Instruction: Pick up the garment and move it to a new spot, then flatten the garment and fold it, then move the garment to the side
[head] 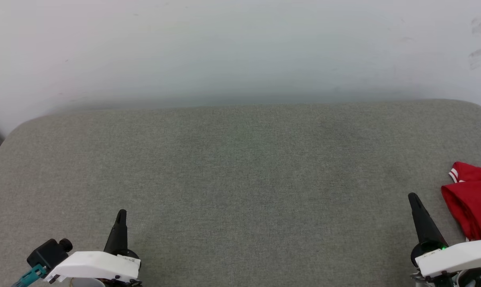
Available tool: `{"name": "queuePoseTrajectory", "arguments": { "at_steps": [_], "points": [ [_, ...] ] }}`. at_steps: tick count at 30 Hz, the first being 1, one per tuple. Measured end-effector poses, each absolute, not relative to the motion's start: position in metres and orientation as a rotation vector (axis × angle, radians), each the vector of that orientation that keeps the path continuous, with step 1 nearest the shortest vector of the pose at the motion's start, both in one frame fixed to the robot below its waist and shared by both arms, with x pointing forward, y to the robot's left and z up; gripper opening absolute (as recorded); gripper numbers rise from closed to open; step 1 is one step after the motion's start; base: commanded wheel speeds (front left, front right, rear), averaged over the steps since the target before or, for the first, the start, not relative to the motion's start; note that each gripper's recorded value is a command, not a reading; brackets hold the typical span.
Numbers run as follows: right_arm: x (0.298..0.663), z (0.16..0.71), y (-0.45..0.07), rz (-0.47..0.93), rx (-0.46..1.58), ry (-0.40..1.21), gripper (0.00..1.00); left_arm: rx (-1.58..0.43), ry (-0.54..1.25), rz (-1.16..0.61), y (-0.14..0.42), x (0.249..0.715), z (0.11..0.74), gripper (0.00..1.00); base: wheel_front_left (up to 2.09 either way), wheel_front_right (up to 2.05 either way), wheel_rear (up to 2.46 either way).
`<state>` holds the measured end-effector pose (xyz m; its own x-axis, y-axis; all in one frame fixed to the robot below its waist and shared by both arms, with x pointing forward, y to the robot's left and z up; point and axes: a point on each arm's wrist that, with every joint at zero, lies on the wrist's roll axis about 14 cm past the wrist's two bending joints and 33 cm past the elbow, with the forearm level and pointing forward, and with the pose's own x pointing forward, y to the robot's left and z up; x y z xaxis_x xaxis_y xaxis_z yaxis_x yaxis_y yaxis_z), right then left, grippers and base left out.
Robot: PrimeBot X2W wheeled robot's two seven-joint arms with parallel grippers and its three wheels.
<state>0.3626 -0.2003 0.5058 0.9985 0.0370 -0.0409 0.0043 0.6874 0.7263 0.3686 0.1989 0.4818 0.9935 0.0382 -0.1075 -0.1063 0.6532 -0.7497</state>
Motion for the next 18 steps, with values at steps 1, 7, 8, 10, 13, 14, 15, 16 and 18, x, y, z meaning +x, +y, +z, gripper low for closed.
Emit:
{"name": "queuePoseTrajectory", "arguments": {
  "at_steps": [1,7,8,10,13,14,15,16,18],
  "points": [
    [0.3628,0.5052,-0.2003,0.017,0.825,0.056,0.00,-0.867,0.086,0.082,0.1989,0.3689,0.4818,0.00,0.00,0.00,0.00],
    [0.3668,0.5071,-0.1999,0.018,0.901,0.048,0.00,-0.939,0.083,0.078,0.1985,0.3717,0.4838,0.00,0.00,0.00,0.00],
    [0.3667,0.5066,-0.2002,0.016,0.914,0.048,0.00,-0.951,0.082,0.076,0.1984,0.3722,0.4844,0.00,0.00,0.00,0.00],
    [0.3667,0.5053,-0.2005,0.012,0.939,0.049,0.00,-0.974,0.084,0.078,0.1981,0.3723,0.4839,0.00,0.00,0.00,0.00],
    [0.3677,0.5049,-0.2005,0.010,0.974,0.048,0.00,-1.010,0.084,0.077,0.1979,0.3727,0.4839,0.00,0.00,0.00,0.00],
    [0.3685,0.5051,-0.2003,0.011,0.986,0.047,0.00,-1.021,0.082,0.077,0.1982,0.3729,0.4843,0.00,0.00,0.00,0.00],
    [0.3694,0.5060,-0.2002,0.012,0.998,0.045,0.00,-1.032,0.083,0.077,0.1982,0.3733,0.4844,0.00,0.00,0.00,0.00],
    [0.3701,0.5065,-0.2000,0.013,1.009,0.043,0.00,-1.043,0.082,0.077,0.1984,0.3735,0.4845,0.00,0.00,0.00,0.00],
    [0.3705,0.5058,-0.1999,0.012,1.030,0.045,0.00,-1.066,0.081,0.079,0.1987,0.3740,0.4847,0.00,0.00,0.00,0.00]
  ]
}}
